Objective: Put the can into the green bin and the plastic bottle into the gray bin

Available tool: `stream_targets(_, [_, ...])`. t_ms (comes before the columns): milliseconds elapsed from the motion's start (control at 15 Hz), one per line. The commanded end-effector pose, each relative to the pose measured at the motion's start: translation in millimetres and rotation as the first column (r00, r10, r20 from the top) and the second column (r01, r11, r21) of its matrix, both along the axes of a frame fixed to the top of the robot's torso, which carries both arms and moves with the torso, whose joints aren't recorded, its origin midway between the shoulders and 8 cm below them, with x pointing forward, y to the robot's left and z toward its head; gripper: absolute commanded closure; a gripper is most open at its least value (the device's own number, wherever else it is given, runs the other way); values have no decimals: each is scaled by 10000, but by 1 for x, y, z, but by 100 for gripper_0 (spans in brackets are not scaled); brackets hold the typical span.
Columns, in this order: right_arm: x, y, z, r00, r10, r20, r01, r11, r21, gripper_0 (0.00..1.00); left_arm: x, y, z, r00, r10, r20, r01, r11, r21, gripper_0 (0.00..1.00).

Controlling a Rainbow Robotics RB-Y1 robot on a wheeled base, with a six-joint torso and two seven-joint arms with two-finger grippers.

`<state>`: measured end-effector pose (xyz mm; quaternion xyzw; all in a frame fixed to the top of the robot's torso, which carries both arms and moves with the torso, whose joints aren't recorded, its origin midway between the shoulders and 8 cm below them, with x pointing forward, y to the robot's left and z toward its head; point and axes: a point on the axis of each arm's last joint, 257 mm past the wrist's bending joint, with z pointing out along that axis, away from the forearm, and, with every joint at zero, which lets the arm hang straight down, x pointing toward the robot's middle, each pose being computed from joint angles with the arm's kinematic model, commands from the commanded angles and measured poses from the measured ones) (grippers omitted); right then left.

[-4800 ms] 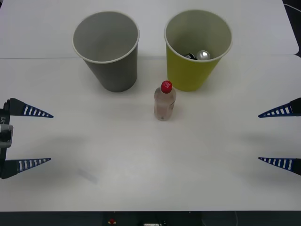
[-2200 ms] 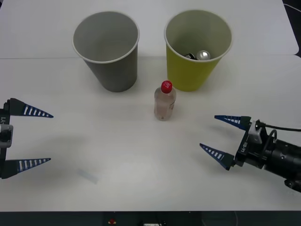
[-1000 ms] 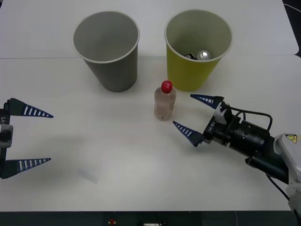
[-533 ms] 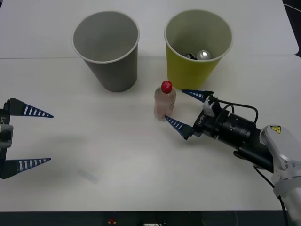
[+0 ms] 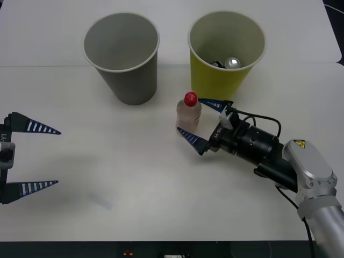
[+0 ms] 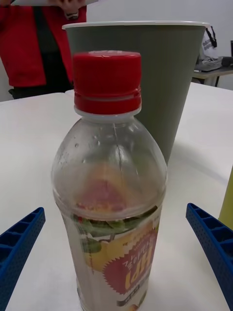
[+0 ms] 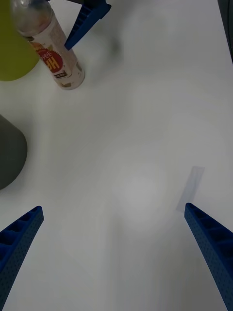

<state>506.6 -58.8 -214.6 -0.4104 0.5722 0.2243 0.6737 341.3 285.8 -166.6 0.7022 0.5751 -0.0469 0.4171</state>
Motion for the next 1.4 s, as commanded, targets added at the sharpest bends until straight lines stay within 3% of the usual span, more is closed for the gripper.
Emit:
stream_targets(67, [1, 10, 2, 9999, 52, 148, -51, 10000, -62, 0, 0, 0, 0, 10000, 0, 0, 0, 10000, 0, 0])
stream_targets(467, [3, 18, 8, 9990, 7, 447, -4, 10000, -53, 0, 0, 0, 0, 10000, 0, 0, 0, 10000, 0, 0])
stream_targets(533, [3, 19, 8, 9988, -1, 494, 4, 10000, -75, 4, 0, 0, 0, 10000, 0, 0, 0, 10000, 0, 0])
stream_targets(600, [4, 20, 7, 9988, -55, 478, 58, 10000, -51, 63, 0, 0, 0, 10000, 0, 0, 0, 10000, 0, 0])
stream_targets(667, [4, 21, 6, 9990, -62, 451, 67, 9999, -114, 99, 0, 0, 0, 10000, 0, 0, 0, 10000, 0, 0])
stream_targets(1400, [-1, 30, 5, 9995, 196, 253, -196, 9998, 28, 100, 0, 0, 0, 10000, 0, 0, 0, 10000, 0, 0])
